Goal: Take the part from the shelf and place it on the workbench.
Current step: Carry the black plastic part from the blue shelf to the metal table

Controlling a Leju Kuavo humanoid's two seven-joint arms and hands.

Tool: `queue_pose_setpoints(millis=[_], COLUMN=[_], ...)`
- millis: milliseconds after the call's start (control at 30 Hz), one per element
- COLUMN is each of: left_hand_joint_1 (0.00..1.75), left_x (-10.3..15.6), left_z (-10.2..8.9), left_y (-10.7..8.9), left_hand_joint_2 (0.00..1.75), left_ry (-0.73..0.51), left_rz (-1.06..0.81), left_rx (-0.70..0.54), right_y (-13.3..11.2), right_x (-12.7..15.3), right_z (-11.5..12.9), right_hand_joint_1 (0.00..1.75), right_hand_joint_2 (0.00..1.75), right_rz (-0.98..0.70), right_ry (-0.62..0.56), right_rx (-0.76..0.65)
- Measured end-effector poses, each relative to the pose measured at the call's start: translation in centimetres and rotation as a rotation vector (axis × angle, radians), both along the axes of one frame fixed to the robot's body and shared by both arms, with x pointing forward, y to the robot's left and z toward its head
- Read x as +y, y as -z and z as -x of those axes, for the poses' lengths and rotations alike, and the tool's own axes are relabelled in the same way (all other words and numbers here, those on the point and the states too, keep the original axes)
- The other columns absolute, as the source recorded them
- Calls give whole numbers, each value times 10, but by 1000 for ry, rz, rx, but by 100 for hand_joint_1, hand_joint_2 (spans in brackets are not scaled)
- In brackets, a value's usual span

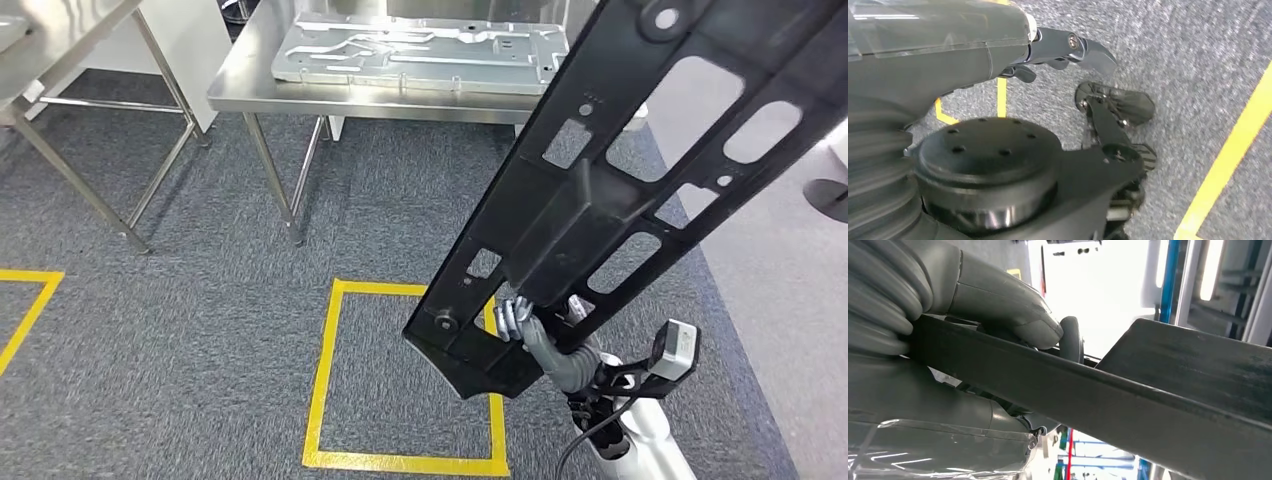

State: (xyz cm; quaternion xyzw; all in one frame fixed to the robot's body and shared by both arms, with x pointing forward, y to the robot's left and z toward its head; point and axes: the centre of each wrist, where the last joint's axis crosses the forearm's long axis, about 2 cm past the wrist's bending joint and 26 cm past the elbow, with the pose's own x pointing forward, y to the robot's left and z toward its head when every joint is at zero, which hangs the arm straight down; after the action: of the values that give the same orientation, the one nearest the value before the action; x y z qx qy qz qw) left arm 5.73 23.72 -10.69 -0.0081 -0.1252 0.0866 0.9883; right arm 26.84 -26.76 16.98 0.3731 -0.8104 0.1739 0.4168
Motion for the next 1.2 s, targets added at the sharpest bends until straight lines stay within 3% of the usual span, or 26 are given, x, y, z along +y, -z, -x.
queue_pose_setpoints(millis=[1200], left_hand_joint_1=[0], left_x=[-1], left_z=[2], left_y=[0], left_hand_joint_2=[175], left_ry=[2], left_rz=[3], left_rx=[3], right_y=[-1], right_x=[0], right_z=[-4], right_hand_joint_1=[175], right_hand_joint_2=[175], right_rz=[-1], right_ry=[1], right_rx=[9])
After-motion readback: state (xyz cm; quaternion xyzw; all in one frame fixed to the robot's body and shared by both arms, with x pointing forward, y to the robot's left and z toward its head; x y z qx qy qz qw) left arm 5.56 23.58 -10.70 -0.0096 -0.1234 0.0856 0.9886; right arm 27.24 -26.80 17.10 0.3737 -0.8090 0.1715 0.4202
